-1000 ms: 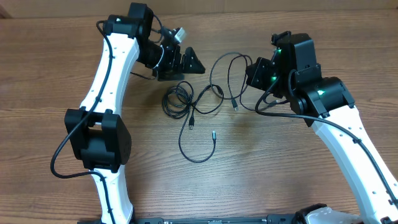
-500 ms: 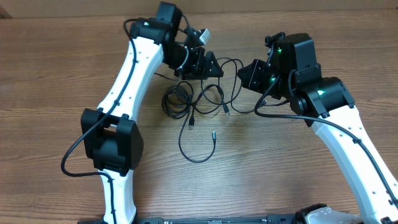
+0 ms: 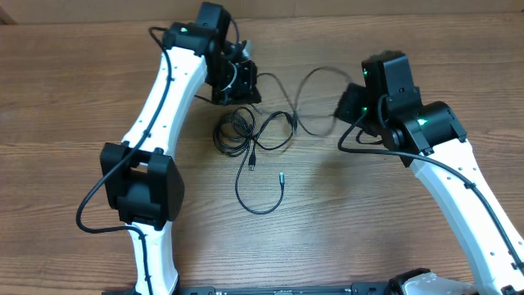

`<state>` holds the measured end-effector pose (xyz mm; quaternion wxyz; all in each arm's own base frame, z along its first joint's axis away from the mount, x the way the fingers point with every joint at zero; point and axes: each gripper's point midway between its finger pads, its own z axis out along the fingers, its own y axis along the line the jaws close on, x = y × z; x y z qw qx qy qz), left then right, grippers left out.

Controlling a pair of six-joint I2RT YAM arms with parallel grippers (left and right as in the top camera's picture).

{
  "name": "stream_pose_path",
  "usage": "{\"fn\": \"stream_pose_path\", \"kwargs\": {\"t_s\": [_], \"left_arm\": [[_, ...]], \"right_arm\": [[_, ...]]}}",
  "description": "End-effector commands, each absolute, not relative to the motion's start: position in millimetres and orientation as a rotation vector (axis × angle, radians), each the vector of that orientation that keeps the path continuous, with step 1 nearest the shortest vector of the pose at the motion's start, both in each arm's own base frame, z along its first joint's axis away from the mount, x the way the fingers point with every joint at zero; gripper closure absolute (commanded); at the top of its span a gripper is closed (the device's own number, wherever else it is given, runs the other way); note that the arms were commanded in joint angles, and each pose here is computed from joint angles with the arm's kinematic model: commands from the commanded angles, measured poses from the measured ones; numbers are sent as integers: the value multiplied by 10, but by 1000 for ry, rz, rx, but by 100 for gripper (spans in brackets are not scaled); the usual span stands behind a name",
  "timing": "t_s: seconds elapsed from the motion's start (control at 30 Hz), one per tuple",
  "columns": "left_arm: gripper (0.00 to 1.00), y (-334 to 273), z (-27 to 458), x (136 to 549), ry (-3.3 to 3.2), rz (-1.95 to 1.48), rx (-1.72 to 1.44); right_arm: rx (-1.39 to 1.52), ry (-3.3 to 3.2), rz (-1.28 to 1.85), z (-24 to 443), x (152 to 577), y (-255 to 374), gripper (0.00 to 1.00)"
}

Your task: Untangle cables

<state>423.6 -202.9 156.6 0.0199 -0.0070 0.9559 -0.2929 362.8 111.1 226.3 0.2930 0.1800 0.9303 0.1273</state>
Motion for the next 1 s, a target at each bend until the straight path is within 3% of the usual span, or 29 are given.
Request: {"fn": "stream_pose_path", "kwargs": {"t_s": [0.0, 0.07, 0.13, 0.23, 0.27, 0.63, 0.77, 0.97], "left_arm": [[93, -1739, 1619, 4332, 2956, -843, -157], [88, -1725, 1619, 4317, 2963, -850, -165], [73, -1723, 1616, 4303, 2969, -848, -162], [8, -1754, 1613, 4274, 2974, -845, -115], [0, -1763, 1611, 4265, 2974, -842, -92], [0, -1813, 1591, 4168, 3001, -823, -9], [0, -1809, 1584, 4143, 3008, -815, 18], [0, -1775, 1566, 4159, 3010, -780, 14]], "right_arm": [[707, 2299, 47, 2435, 3731, 488, 96], [738, 2282, 45, 2447, 3755, 412, 96], [784, 2253, 58, 2470, 3795, 332, 96], [809, 2207, 81, 2535, 3879, 253, 96], [814, 2193, 86, 2556, 3905, 233, 96], [781, 1925, 110, 3080, 4321, -115, 96], [734, 1753, 76, 3663, 4445, -444, 96], [767, 1559, -16, 4442, 4292, -1077, 96]]}}
